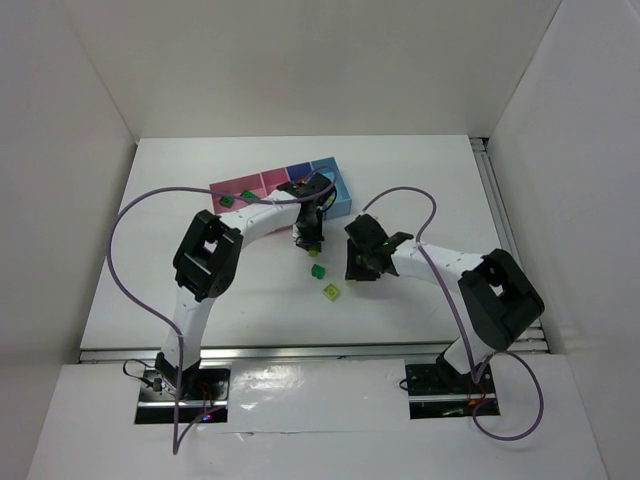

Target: Sort the legos into containers by color

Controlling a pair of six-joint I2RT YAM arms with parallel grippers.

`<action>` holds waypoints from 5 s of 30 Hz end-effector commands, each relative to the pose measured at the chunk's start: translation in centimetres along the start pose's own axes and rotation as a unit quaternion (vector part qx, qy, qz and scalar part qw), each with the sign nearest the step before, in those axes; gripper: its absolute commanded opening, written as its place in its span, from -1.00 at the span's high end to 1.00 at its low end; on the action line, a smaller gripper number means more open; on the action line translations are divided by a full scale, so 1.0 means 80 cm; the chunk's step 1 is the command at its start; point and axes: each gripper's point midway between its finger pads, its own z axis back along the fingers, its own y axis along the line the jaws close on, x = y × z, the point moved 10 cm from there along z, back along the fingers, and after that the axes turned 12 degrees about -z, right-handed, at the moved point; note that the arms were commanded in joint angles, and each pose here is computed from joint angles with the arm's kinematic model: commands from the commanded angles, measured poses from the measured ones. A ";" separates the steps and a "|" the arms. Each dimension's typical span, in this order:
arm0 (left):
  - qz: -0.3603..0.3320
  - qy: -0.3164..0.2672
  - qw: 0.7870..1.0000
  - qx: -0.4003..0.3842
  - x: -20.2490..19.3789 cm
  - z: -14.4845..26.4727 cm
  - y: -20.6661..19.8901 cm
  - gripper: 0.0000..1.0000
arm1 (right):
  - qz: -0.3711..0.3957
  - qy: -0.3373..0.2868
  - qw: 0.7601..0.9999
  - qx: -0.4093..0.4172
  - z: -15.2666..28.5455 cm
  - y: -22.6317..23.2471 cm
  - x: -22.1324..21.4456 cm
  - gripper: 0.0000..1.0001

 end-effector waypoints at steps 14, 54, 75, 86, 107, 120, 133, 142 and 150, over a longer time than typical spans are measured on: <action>-0.008 -0.067 0.997 -0.036 0.036 0.106 0.024 1.00 | 0.007 -0.191 0.982 -0.008 0.073 0.047 0.131 0.42; 0.056 -0.136 0.987 -0.058 0.115 0.129 0.126 -0.21 | 0.006 -0.280 0.957 0.073 0.040 0.137 0.281 -0.50; 0.071 0.039 0.984 -0.158 -0.052 0.079 0.011 -0.73 | 0.192 -0.046 0.971 0.132 0.061 0.030 -0.026 -0.84; 0.128 0.070 0.977 -0.154 -0.054 0.045 -0.008 -0.52 | 0.217 -0.034 0.966 0.137 0.030 0.038 -0.036 -0.73; 0.152 0.100 0.970 -0.159 -0.065 0.010 -0.005 0.87 | 0.219 -0.049 0.970 0.097 -0.008 0.029 -0.047 0.41; 0.121 -0.017 0.985 -0.122 0.007 0.094 0.029 1.00 | 0.159 -0.183 0.969 0.047 0.102 0.023 0.020 0.47; 0.177 -0.094 0.980 0.021 0.054 0.159 0.192 1.00 | 0.072 -0.244 0.966 0.045 0.054 0.103 0.190 0.47; 0.211 -0.056 0.975 0.046 0.069 0.115 0.237 0.48 | 0.037 -0.249 0.967 0.040 -0.041 0.121 0.277 0.43; 0.202 -0.059 0.976 0.060 0.080 0.116 0.235 -0.70 | 0.037 -0.237 0.968 0.079 -0.051 0.141 0.309 -0.52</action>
